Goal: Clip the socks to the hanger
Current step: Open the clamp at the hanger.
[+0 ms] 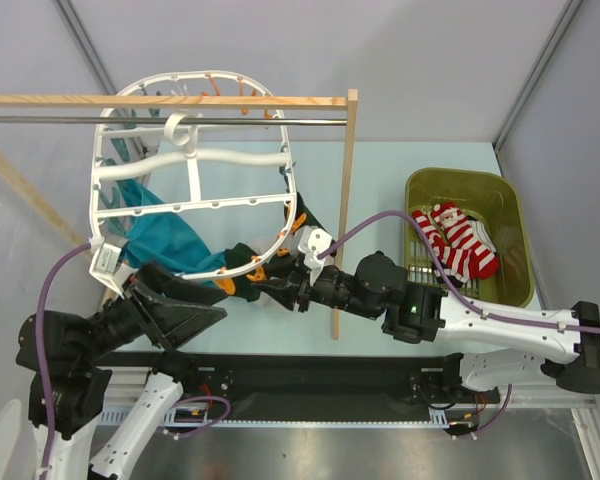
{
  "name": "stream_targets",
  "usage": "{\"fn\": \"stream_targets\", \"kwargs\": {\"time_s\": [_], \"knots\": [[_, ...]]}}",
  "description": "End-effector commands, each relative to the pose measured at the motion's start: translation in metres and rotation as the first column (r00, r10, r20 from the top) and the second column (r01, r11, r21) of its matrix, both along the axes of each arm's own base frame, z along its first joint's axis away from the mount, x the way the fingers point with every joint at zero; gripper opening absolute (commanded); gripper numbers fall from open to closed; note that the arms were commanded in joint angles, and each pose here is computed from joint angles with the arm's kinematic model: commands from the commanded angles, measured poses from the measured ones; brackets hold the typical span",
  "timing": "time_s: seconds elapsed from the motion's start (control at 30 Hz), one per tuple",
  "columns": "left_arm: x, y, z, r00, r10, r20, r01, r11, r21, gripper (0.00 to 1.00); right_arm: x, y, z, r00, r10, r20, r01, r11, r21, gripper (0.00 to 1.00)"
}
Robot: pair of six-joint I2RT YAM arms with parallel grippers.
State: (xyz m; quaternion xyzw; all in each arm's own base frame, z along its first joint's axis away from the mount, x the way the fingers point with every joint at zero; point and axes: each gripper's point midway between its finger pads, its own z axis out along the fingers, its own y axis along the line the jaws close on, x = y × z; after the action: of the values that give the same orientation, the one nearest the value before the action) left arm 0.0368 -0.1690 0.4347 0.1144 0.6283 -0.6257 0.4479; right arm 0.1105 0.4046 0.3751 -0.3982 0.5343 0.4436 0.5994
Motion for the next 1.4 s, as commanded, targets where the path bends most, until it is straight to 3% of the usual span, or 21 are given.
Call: {"fn": "stream_targets", "kwargs": {"time_s": [0.0, 0.07, 0.2, 0.37, 0.7, 0.93, 1.13, 1.37], "knots": [[-0.014, 0.006, 0.009, 0.999, 0.009, 0.046, -0.008, 1.000, -0.008, 0.70, -0.006, -0.003, 0.023, 0.997, 0.040, -0.061, -0.035, 0.996, 0.078, 0.21], [-0.018, 0.008, 0.011, 0.998, 0.014, 0.059, -0.013, 1.000, -0.018, 0.70, -0.014, -0.002, 0.026, 0.993, 0.086, -0.082, -0.080, 0.994, 0.076, 0.08], [-0.016, 0.005, 0.001, 0.999, 0.007, 0.049, -0.008, 1.000, 0.000, 0.71, -0.022, -0.003, 0.028, 0.980, 0.126, -0.151, -0.114, 0.990, 0.082, 0.00], [-0.001, 0.003, -0.019, 0.999, 0.051, 0.014, -0.052, 0.996, 0.068, 0.68, -0.026, 0.000, 0.024, 0.950, 0.129, -0.286, -0.121, 0.992, 0.046, 0.00], [0.018, 0.003, -0.037, 0.996, 0.085, -0.031, -0.082, 0.993, 0.088, 0.58, -0.023, 0.010, 0.014, 0.869, 0.032, -0.494, -0.077, 0.995, -0.070, 0.00], [0.029, -0.004, -0.030, 0.999, 0.045, -0.016, -0.042, 0.988, 0.148, 0.47, -0.036, 0.008, 0.025, 0.826, 0.104, -0.553, -0.146, 0.989, -0.032, 0.00], [0.032, -0.011, -0.038, 1.000, -0.002, -0.003, 0.002, 0.996, 0.085, 0.42, -0.044, -0.005, 0.041, 0.767, 0.179, -0.616, -0.207, 0.978, 0.026, 0.00], [0.029, -0.016, -0.027, 0.997, -0.059, 0.039, 0.058, 0.998, 0.036, 0.59, -0.041, -0.020, 0.055, 0.714, 0.243, -0.657, -0.252, 0.964, 0.083, 0.00]]}}
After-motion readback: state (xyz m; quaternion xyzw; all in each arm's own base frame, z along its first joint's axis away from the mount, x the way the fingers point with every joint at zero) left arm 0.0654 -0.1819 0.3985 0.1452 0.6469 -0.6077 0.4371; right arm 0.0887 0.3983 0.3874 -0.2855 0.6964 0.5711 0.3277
